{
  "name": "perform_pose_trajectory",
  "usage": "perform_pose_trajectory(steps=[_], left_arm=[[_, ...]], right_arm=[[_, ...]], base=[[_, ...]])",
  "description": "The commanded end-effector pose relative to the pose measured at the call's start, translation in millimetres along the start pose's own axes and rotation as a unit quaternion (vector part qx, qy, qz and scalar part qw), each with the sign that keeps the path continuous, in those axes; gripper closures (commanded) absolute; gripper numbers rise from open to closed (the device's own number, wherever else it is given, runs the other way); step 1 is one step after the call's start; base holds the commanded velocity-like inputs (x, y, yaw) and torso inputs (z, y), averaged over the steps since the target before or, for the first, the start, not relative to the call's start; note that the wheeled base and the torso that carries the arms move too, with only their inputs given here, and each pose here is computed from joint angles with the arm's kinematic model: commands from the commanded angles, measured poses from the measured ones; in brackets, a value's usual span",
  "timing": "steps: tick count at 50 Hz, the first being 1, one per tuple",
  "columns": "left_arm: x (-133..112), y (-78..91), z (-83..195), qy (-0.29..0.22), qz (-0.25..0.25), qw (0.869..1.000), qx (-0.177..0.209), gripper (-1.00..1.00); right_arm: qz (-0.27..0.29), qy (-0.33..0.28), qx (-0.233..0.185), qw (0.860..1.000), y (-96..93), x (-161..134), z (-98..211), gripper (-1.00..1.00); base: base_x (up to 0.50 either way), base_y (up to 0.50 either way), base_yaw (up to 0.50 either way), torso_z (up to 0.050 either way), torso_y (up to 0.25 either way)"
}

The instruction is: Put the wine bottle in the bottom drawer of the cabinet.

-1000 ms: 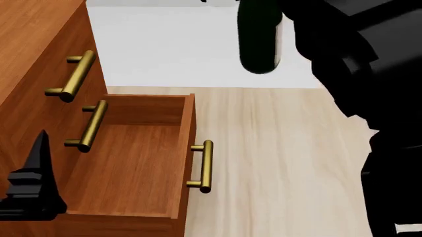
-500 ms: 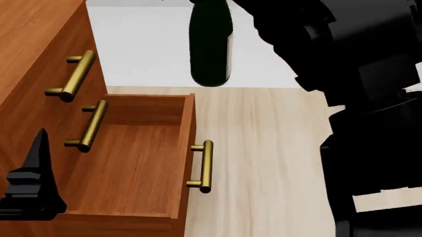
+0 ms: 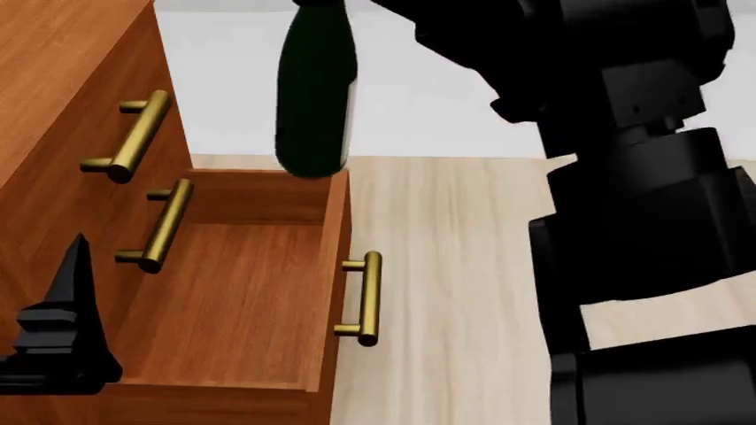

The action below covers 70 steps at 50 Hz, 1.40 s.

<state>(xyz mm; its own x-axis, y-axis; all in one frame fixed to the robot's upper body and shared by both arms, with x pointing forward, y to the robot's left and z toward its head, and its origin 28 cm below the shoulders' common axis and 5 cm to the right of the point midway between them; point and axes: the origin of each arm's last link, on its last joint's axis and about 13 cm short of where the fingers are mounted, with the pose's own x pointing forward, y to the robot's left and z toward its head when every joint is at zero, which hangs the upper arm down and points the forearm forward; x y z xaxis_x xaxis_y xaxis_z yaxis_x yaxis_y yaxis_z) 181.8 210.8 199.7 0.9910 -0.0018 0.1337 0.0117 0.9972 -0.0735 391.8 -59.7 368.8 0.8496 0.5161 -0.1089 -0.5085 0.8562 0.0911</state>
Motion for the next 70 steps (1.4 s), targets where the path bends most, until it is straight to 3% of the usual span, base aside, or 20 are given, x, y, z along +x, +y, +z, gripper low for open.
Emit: perform_pose_trajectory(steps=[1,14,21,26,35,38,42,46,70], left_arm=[[2,0.9,-2,0.003,0.003,1.0,-0.001,-1.0],[1,1.6,-3,0.006,0.004,1.0,-0.004,-1.0],[0,1.8,-3,0.007,0.004,1.0,-0.003,-1.0],[-1,4.4,-7,0.011,0.006,1.0,-0.002,-1.0],[-1,5.2,-5,0.007,0.009,1.0,-0.005,-1.0],[-1,4.8,-6,0.009,0.006,1.0,-0.003,-1.0],[0,5.5,-7,0.012,0.008,1.0,-0.01,-1.0],[0,5.1,-7,0.012,0.01,1.0,-0.007,-1.0],[-1,7.5,-11,0.004,0.01,1.0,-0.022,-1.0]], right_arm=[[0.024,0.004,0.01,1.0,3.9,4,4,1.0],[0.04,0.036,0.003,0.999,12.7,12,-4,1.0],[0.061,0.068,0.043,0.995,17.1,15,-15,1.0],[0.061,0.079,0.032,0.995,19.1,17,-18,1.0],[0.074,0.088,0.086,0.99,18.8,21,-19,1.0],[0.073,0.096,0.077,0.99,18.6,22,-21,1.0],[0.084,0.105,0.101,0.986,19.2,23,-26,1.0],[0.08,0.118,0.086,0.986,19.2,24,-28,1.0],[0.114,0.171,0.11,0.972,28.1,23,-36,1.0]], base=[[0.0,0.0,0.0,0.0,0.0],[0.0,0.0,0.0,0.0,0.001],[0.0,0.0,0.0,0.0,0.0],[0.0,0.0,0.0,0.0,0.0],[0.0,0.0,0.0,0.001,0.001],[0.0,0.0,0.0,0.0,0.0],[0.0,0.0,0.0,0.0,0.0],[0.0,0.0,0.0,0.0,0.003],[0.0,0.0,0.0,0.0,0.0]])
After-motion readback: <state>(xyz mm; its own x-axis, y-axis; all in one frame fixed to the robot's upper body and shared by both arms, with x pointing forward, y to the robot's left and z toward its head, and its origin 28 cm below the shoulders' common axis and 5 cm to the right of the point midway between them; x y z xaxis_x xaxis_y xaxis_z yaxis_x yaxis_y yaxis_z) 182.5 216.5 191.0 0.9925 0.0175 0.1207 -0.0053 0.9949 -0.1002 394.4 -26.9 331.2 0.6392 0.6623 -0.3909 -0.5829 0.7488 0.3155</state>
